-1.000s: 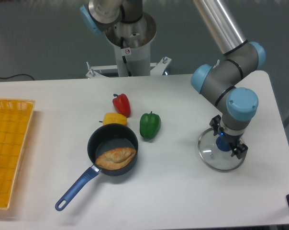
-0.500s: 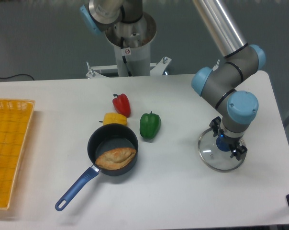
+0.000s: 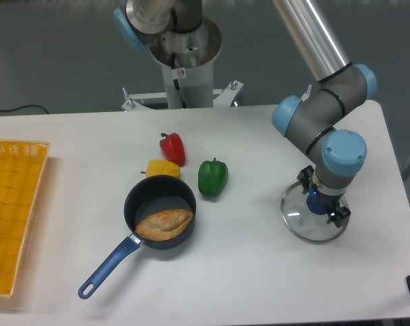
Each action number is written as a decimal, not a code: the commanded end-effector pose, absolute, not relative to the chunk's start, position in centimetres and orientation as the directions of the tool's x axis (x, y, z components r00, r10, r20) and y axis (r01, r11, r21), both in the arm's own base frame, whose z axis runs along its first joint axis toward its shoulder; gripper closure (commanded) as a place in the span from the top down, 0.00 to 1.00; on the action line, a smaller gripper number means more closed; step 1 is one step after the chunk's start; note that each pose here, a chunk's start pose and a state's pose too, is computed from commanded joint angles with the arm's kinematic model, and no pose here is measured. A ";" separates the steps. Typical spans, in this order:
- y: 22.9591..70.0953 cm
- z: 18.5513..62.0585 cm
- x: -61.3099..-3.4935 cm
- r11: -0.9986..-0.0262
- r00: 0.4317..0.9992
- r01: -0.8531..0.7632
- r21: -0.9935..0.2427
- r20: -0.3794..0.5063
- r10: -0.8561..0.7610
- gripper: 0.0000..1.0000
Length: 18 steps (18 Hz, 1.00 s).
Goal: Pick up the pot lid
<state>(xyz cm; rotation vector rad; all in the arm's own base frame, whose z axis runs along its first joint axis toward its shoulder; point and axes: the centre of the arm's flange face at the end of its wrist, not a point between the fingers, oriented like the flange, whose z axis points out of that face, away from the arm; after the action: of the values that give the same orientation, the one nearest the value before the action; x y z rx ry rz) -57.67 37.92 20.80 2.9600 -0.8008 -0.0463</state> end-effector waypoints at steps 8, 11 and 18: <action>38.1 21.1 -57.8 -0.864 0.866 -0.497 0.083 -0.010 -0.499 0.66; 38.2 21.1 -57.8 -0.865 0.868 -0.494 0.084 -0.010 -0.497 0.61; 38.2 22.1 -57.5 -0.865 0.868 -0.494 0.083 -0.010 -0.497 0.59</action>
<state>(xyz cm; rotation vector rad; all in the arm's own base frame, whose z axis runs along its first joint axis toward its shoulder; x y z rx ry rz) -57.52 38.17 22.10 2.9609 -0.7864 -0.0481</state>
